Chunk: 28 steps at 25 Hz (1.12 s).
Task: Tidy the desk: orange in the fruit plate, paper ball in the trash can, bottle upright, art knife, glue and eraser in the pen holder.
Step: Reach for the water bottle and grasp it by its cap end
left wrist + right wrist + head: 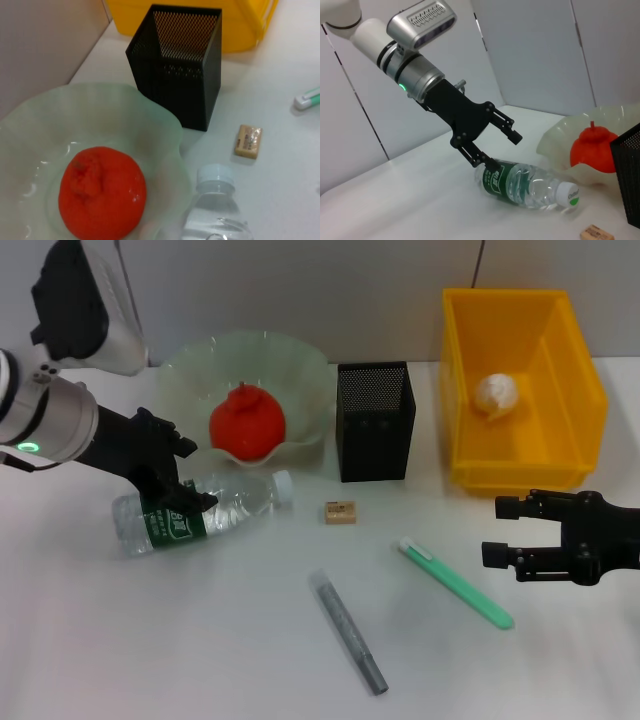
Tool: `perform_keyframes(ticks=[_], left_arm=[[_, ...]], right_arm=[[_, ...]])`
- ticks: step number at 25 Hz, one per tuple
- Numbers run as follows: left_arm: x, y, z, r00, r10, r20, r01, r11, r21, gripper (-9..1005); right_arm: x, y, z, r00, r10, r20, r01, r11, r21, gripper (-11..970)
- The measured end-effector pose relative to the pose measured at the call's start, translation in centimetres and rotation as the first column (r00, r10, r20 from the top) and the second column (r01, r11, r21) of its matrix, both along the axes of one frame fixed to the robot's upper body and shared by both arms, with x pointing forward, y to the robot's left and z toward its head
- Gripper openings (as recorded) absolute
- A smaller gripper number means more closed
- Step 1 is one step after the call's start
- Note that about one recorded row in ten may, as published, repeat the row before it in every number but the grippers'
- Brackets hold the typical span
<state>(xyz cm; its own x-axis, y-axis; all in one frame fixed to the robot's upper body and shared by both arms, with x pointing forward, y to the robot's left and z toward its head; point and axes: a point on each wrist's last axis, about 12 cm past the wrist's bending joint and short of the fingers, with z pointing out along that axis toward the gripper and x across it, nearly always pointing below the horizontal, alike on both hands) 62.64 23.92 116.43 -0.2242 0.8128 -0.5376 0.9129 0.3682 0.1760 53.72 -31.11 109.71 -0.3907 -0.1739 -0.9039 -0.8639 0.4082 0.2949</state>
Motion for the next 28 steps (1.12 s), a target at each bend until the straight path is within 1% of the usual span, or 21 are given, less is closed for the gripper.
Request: perform_keyframes(ticks=[4, 6, 7, 10, 15, 22, 28], left_arm=[[0.1, -0.3, -0.3, 1.000, 0.004, -0.003, -0.004, 1.000, 0.022, 782], [0.2, -0.7, -1.0, 1.000, 0.001, -0.003, -0.001, 0.999, 0.052, 781], [0.2, -0.7, -1.0, 1.000, 0.001, -0.003, -0.001, 0.999, 0.052, 781], [0.3, -0.9, -1.8, 1.000, 0.007, -0.002, -0.006, 0.998, 0.067, 781], [0.4, -1.2, -2.6, 1.000, 0.007, 0.000, -0.007, 0.997, 0.082, 780], [0.4, -1.6, -2.7, 1.000, -0.002, -0.004, 0.002, 0.997, 0.079, 779], [0.2, -2.6, -2.9, 0.999, -0.042, -0.013, 0.043, 0.995, 0.088, 778]], right_arm=[[0.0, 0.1, 0.0, 1.000, 0.001, 0.000, -0.001, 1.000, 0.001, 839], [0.0, 0.1, 0.0, 1.000, 0.001, -0.001, -0.001, 1.000, 0.002, 838], [0.0, 0.1, 0.0, 1.000, 0.001, -0.001, -0.001, 1.000, 0.002, 838], [0.0, 0.2, -0.1, 1.000, 0.001, -0.001, -0.001, 1.000, 0.003, 838], [-0.2, 0.2, -0.2, 1.000, -0.002, -0.004, 0.002, 1.000, 0.006, 839], [-0.2, 0.2, -0.2, 1.000, -0.003, -0.004, 0.003, 1.000, 0.007, 838], [-0.3, 0.2, -0.3, 1.000, -0.002, -0.008, 0.002, 1.000, 0.006, 839]])
